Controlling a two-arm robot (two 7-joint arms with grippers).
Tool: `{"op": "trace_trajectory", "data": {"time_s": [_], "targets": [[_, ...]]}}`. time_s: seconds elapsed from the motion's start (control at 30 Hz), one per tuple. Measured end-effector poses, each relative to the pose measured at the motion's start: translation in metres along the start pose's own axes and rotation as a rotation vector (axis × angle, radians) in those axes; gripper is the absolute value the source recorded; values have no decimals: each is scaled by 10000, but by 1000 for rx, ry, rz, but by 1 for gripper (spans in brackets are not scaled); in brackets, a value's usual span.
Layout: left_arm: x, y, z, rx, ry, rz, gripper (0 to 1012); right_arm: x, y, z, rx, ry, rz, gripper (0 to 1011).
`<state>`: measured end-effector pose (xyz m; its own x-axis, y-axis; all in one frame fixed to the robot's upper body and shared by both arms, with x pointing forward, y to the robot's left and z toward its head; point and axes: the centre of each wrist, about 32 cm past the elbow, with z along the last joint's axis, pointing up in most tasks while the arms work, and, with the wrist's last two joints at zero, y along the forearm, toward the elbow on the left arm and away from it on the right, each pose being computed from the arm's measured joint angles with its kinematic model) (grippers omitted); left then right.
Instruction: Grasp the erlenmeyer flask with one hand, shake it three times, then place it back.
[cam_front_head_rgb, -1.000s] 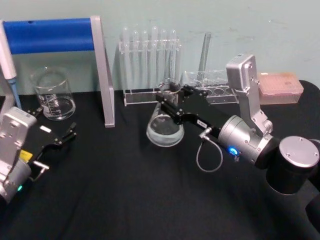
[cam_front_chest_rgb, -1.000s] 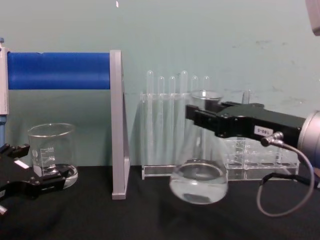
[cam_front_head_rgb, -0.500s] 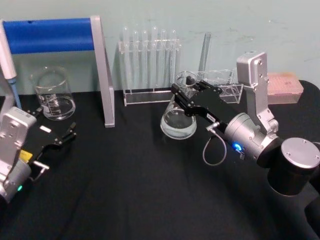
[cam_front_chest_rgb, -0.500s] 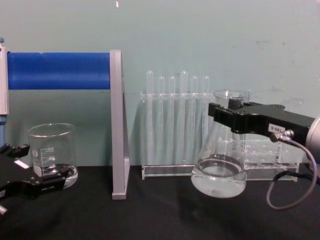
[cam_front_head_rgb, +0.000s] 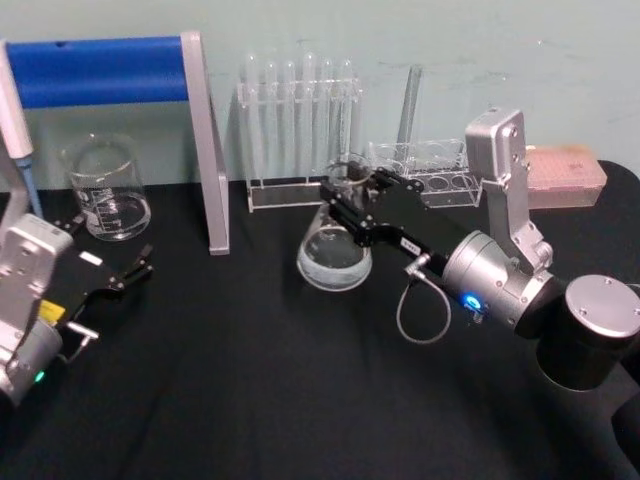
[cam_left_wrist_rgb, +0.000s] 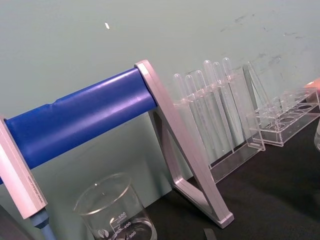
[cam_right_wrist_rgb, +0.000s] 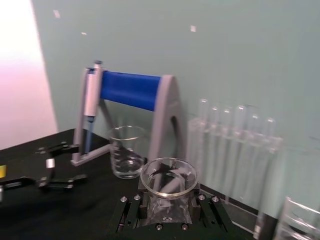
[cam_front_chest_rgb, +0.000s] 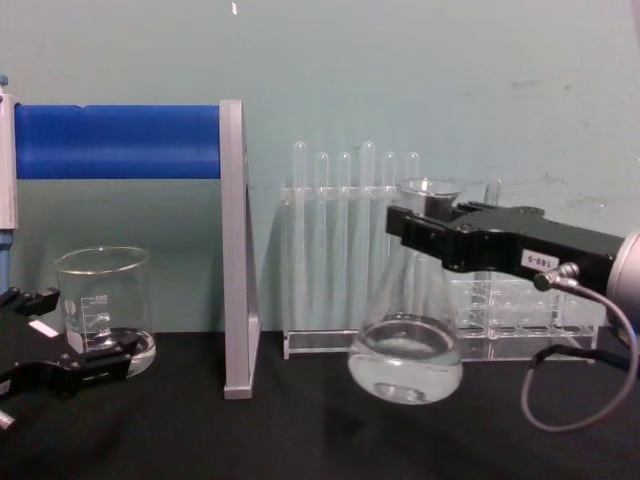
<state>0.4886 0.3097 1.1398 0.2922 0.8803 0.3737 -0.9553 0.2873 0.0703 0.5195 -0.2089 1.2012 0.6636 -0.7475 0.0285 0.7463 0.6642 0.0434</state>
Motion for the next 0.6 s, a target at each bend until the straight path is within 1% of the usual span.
{"op": "trace_trajectory", "data": {"time_s": [0.03, 0.17, 0.2, 0.27, 0.4, 0.6], "targets": [[0, 0, 0, 0, 0, 0, 1001, -1, -3, 3, 4, -5, 25, 456], [0, 0, 0, 0, 0, 0, 1001, -6, -4, 6, 12, -15, 75, 456], [0, 0, 0, 0, 0, 0, 1001, -10, -5, 6, 15, -19, 106, 457], [0, 0, 0, 0, 0, 0, 1001, -10, -5, 6, 17, -20, 115, 456], [0, 0, 0, 0, 0, 0, 1001, -6, -2, -3, 27, -25, 166, 457], [0, 0, 0, 0, 0, 0, 1001, 5, -3, -20, 33, -33, 224, 457]]}}
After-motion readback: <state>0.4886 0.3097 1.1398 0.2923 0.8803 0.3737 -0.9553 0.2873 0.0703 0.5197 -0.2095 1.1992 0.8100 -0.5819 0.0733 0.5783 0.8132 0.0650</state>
